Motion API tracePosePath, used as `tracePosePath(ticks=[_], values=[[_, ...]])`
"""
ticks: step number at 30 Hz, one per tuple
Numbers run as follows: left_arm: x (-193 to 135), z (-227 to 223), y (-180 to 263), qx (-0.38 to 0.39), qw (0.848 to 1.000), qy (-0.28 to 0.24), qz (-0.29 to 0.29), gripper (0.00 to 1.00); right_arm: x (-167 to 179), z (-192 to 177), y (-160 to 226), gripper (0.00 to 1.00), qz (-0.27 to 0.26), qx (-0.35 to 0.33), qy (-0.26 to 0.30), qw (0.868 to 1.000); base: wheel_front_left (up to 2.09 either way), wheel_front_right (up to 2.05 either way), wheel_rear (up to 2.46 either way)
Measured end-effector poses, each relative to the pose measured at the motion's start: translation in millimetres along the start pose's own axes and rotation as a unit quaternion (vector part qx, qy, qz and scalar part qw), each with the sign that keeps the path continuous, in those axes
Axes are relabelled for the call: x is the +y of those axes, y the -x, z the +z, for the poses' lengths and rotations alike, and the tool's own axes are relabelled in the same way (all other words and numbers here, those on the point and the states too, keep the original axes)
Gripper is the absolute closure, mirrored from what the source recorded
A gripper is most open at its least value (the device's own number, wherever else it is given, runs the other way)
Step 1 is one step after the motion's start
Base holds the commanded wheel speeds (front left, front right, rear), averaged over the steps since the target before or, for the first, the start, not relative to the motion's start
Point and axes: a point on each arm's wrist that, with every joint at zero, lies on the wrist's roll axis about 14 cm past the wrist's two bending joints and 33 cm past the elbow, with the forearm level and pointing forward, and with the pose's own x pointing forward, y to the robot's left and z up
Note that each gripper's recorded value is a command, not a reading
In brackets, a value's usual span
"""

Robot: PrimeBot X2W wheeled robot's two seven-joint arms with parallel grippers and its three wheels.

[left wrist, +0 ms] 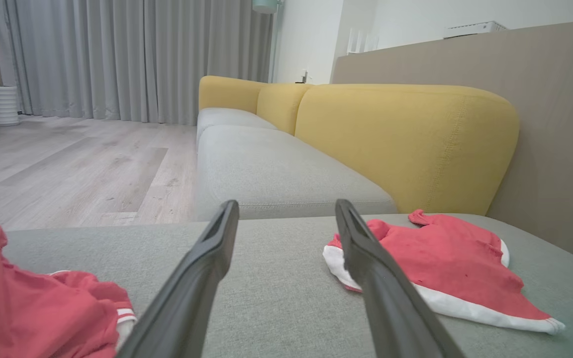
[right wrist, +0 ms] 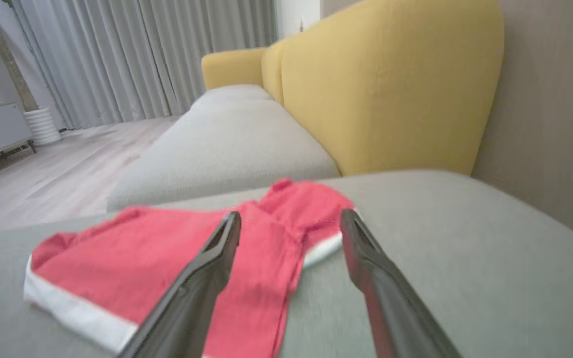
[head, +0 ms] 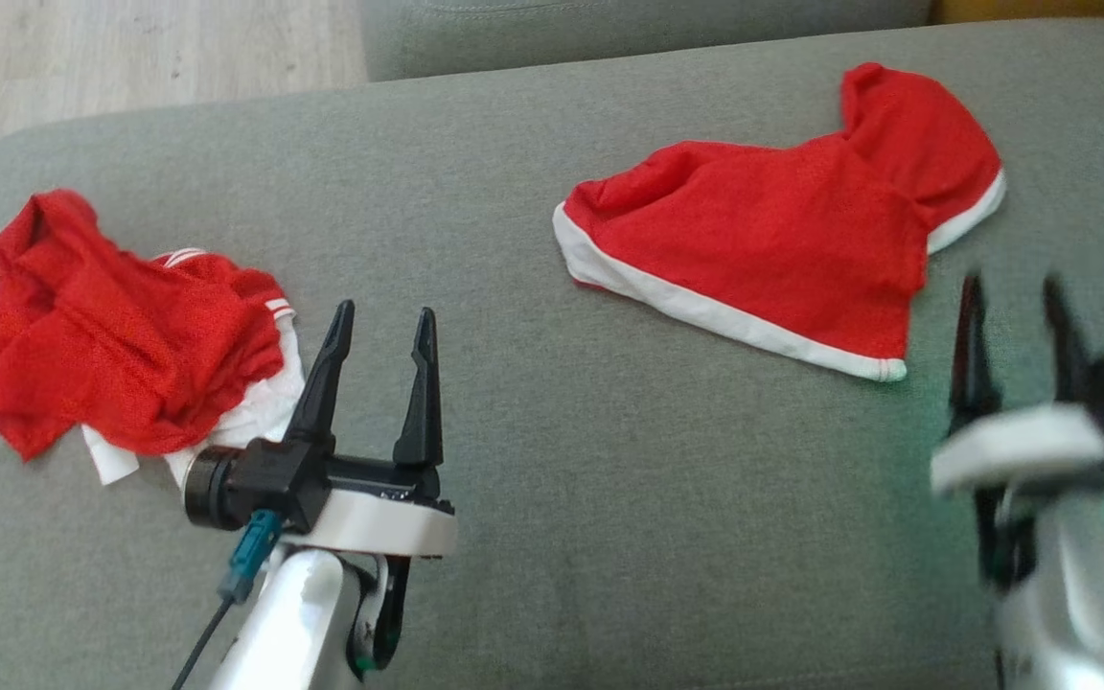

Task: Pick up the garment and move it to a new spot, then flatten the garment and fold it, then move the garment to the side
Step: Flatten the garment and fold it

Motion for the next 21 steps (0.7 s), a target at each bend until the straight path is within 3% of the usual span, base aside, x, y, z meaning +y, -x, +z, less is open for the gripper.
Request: tracePosePath(ticks=[5,10,21], values=[[-2.7,-5.5,1.3,0.007,1.000,0.002,-0.003,0.00,-0.5,-46.4,43.0,0.00,-0.005,0.061,-0.027,0.998,0.00,0.00,0.00],[-1.7,-12.9,1.3,0.017,1.000,0.002,-0.005,0.00,7.7,-49.7,38.2,0.00,0.007,0.074,-0.030,0.997,0.00,0.00,0.00],[14.3,-26.0,6.9,0.036,0.999,-0.002,0.014,0.00,28.0,-96.8,23.2,0.00,0.025,0.175,-0.044,0.983,0.00,0.00,0.00]])
